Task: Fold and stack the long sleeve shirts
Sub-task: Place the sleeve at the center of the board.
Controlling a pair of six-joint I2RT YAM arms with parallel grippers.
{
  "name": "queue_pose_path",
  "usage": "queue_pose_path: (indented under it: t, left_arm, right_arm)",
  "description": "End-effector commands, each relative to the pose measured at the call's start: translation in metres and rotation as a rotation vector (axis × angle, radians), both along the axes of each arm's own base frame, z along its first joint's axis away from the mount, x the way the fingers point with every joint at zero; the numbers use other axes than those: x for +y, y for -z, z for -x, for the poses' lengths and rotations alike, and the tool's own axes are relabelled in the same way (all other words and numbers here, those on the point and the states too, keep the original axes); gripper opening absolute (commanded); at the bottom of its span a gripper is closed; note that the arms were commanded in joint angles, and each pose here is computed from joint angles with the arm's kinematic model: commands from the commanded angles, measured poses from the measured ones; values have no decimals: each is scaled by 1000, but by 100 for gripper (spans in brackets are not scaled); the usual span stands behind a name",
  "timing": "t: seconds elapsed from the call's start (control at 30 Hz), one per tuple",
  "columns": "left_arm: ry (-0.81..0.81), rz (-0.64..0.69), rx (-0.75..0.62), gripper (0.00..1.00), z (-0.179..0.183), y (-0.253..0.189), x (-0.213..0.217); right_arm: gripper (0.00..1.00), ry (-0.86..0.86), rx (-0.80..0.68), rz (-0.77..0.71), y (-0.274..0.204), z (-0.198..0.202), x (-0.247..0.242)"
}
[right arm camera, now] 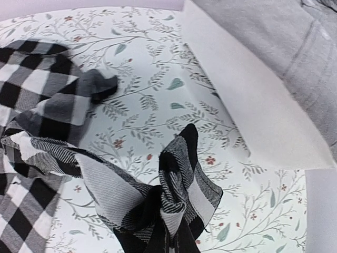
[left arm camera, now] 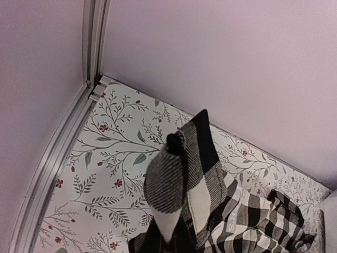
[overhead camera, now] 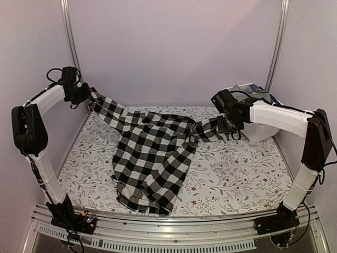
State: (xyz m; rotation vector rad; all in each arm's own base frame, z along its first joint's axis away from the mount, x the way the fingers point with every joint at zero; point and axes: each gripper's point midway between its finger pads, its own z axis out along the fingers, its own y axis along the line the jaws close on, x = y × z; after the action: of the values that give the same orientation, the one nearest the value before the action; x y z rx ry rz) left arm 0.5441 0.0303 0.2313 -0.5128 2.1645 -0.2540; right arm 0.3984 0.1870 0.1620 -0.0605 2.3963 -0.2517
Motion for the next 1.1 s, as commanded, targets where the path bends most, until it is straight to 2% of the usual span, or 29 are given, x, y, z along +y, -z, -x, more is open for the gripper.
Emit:
queue_pose_path:
  t: [0.0,0.2,0.33,0.4,0.43,0.5,0.57,0.63,0.77,0.9,1.0,1.07]
  left_arm:
    - [-46,-115,38,0,-13,-4,32]
    - [-61,-139,43,0,-33,-6,44]
    - [-41,-124,72,1,-38,5,41]
    - [-26,-112,87,6,-38,14,38]
    - [-27,-109,95,11,-38,17,37]
    - [-2,-81,115,29,-36,25,30]
    - [8,-79,125,49,-32,27,25]
    - [27,-83,114,62,-28,21,14]
    - [106,-82,109,68,-12,14,-29]
    - [246,-28,148,68,25,30,-100]
    - [349,16,187,67,65,52,-152]
    - [408,38,244,67,98,75,-180]
  right_arm:
    - [0,109,-6,105,-18,3,-52]
    - [0,210,-53,111,-53,-6,-91]
    - [0,209,-69,105,-64,-12,-91]
    - [0,201,-61,95,-62,-16,-86]
    - [1,198,-54,95,-59,-18,-84]
    - [6,185,-32,84,-53,-19,-80]
    - [15,163,-14,56,-45,-18,-71]
    - [29,135,-14,25,-43,-14,-61]
    - [55,60,-21,-71,-39,-4,-36]
    - [59,-56,-58,-217,-39,5,3]
    - [59,-130,-92,-314,-40,7,25]
    - [60,-148,-98,-328,-39,3,32]
